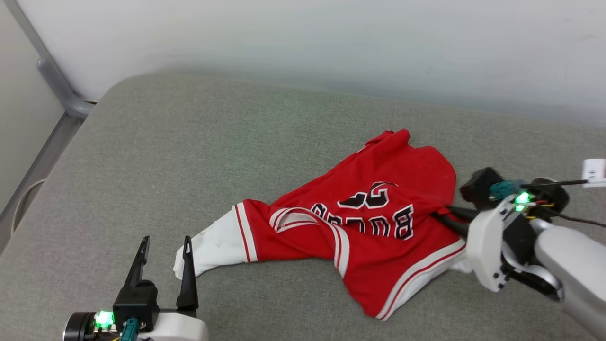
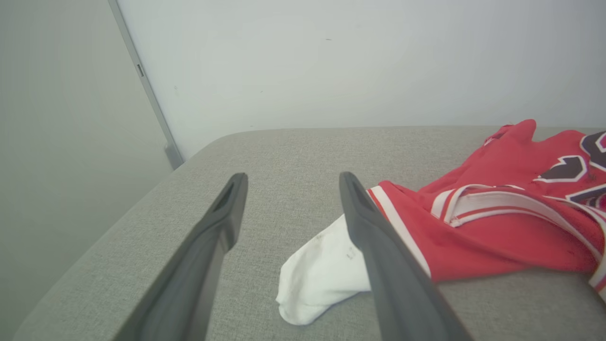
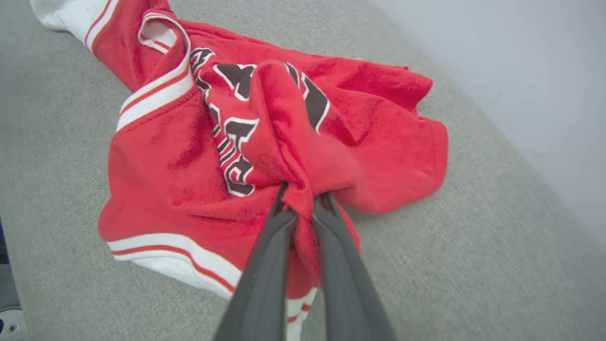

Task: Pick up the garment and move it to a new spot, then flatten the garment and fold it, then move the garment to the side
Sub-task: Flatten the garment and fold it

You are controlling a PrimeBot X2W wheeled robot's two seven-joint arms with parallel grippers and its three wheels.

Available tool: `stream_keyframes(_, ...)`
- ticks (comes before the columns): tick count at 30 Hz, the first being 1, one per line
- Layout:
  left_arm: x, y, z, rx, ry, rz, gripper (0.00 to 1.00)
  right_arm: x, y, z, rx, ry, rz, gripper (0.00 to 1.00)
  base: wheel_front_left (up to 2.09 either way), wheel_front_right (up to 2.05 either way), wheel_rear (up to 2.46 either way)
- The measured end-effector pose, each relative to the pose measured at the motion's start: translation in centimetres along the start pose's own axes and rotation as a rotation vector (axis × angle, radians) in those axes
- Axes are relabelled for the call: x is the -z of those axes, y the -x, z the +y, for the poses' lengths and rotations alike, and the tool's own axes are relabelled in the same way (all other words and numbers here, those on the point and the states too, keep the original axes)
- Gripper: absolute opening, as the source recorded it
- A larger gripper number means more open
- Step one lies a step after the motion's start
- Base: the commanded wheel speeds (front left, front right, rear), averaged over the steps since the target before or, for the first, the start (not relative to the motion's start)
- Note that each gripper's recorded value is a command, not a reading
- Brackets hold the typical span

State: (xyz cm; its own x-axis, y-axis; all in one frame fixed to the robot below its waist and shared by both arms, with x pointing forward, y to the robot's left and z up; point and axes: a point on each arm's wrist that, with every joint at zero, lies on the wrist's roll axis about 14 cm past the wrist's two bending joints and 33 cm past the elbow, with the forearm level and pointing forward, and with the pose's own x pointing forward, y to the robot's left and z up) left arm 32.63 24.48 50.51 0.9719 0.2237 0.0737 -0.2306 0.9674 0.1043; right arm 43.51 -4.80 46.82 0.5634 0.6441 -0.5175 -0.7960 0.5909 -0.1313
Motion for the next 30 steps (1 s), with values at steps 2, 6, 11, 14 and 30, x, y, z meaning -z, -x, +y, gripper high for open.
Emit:
stream_keyframes(2, -0.2, 0.1, -0.2, 0.007, 0.000, -0.006, 1.00, -0.4, 1.1, -1.1, 0.034, 0.000, -0.020, 0.00, 0.00, 0.00, 0.00)
stream_keyframes(6, -0.2, 0.2, -0.4, 0.013, 0.004, -0.006, 1.00, -0.7, 2.8, -2.8, 0.086, -0.002, -0.041, 0.00, 0.00, 0.00, 0.00)
stream_keyframes(11, 0.0, 0.2, -0.6, 0.016, 0.009, 0.003, 1.00, -2.0, 3.1, -3.8, 0.108, 0.009, -0.068, 0.00, 0.00, 0.00, 0.00)
stream_keyframes(14, 0.2, 0.0, -0.8, 0.018, 0.012, 0.009, 1.00, -2.8, 2.0, -3.4, 0.091, 0.030, -0.074, 0.00, 0.00, 0.00, 0.00)
stream_keyframes(30, 1.9, -2.0, -0.7, -0.021, 0.014, 0.067, 1.00, -5.7, -11.4, 6.5, -0.224, 0.164, 0.029, 0.00, 0.00, 0.00, 0.00)
